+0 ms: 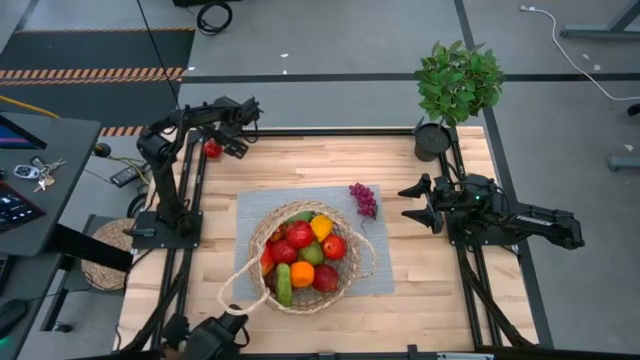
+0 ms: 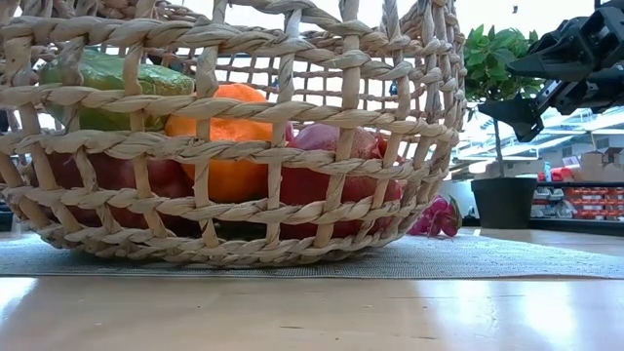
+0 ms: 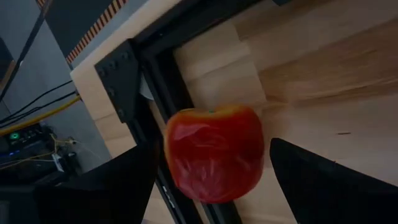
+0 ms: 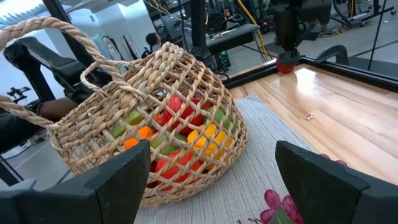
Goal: Build produce basket
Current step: Put the red apple into the brown basket
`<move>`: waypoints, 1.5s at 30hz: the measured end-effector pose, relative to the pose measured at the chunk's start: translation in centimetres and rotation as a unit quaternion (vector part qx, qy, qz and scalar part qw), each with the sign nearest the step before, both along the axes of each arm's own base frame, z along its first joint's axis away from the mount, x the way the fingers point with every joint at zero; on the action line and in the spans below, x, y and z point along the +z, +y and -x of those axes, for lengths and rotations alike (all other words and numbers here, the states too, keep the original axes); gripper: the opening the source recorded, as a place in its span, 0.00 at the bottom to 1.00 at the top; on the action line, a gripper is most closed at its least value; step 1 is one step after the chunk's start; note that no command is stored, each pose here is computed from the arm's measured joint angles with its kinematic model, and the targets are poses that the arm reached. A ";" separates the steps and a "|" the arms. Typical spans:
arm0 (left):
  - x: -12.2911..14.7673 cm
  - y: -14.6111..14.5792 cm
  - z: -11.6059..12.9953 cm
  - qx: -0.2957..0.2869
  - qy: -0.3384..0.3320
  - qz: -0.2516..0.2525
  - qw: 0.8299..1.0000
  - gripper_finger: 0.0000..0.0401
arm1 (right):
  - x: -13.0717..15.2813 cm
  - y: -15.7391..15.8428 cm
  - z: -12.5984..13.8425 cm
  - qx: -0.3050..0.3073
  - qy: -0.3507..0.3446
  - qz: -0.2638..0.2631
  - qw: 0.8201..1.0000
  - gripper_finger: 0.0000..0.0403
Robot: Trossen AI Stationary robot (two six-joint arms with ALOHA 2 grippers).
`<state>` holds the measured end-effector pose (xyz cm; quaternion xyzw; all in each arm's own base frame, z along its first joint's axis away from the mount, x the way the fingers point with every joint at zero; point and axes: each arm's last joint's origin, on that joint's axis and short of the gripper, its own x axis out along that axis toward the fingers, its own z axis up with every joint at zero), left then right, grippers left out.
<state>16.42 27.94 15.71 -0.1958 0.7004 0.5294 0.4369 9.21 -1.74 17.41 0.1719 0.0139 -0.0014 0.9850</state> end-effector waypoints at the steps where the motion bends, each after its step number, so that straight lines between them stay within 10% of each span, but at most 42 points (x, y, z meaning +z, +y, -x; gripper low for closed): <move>1: -0.2 0.0 0.0 0.000 0.002 0.003 1.000 0.78 | 0.0 0.0 0.0 0.000 0.000 0.000 1.000 0.86; 25: -2.4 -0.4 -0.8 -0.028 0.057 0.034 0.997 0.63 | 0.0 0.0 0.0 0.000 0.000 0.000 1.000 0.86; 45: 4.1 -5.3 -4.9 -0.117 -0.037 -0.035 0.992 0.60 | 0.0 0.0 0.0 0.000 0.000 0.000 1.000 0.86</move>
